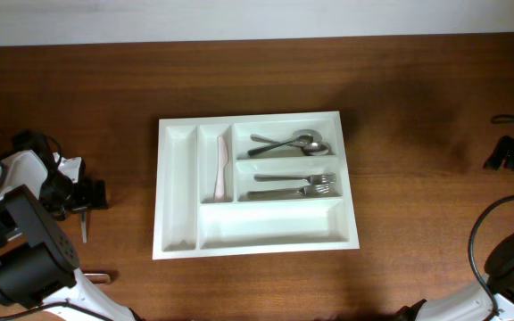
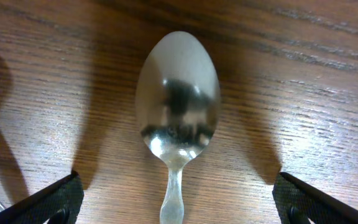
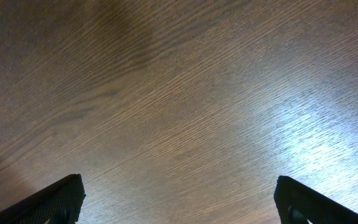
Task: Pack container
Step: 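Lower the left gripper and grasp a metal spoon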
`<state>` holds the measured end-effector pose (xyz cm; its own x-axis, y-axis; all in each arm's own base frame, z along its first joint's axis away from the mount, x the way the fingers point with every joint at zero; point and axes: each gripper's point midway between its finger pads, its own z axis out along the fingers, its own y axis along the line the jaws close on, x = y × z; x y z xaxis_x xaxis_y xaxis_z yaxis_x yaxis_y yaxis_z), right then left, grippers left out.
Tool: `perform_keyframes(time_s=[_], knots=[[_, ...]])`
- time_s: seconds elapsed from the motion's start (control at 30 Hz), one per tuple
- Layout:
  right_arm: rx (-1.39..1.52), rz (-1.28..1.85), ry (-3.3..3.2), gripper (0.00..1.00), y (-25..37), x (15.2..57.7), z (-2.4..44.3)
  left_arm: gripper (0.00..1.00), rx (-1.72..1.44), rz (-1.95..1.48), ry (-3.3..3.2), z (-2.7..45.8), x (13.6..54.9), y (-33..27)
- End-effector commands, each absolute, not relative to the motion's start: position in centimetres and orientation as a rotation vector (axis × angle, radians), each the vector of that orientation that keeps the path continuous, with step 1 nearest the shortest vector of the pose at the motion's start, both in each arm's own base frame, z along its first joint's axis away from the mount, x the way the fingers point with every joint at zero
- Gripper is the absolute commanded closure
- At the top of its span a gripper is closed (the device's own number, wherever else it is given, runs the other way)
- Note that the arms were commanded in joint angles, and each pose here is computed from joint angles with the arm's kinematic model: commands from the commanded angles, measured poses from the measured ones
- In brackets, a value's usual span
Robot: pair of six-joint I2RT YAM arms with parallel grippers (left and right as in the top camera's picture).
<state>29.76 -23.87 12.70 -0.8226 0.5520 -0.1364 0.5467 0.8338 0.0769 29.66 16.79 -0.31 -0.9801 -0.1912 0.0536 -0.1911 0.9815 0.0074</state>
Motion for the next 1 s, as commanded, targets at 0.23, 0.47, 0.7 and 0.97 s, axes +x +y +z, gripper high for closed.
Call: perform_keyframes(time_s=[0.23, 0.47, 0.7, 0.97], knots=[[0.88, 0.052, 2.86, 0.01, -23.96, 29.66, 12.53, 0.11, 0.339, 0.023, -3.029, -1.14, 28.2, 15.99], [0.88, 0.052, 2.86, 0.01, -23.96, 29.66, 12.53, 0.47, 0.339, 0.022, -3.031, -1.15, 28.25, 16.01], [0.88, 0.052, 2.86, 0.01, -23.96, 29.66, 12.53, 0.75, 0.341, 0.008, -3.052, -1.18, 28.75, 16.3], [0.88, 0.053, 2.86, 0.01, -23.96, 29.67, 12.53, 0.96, 0.342, 0.003, -3.059, -1.14, 28.93, 16.4]])
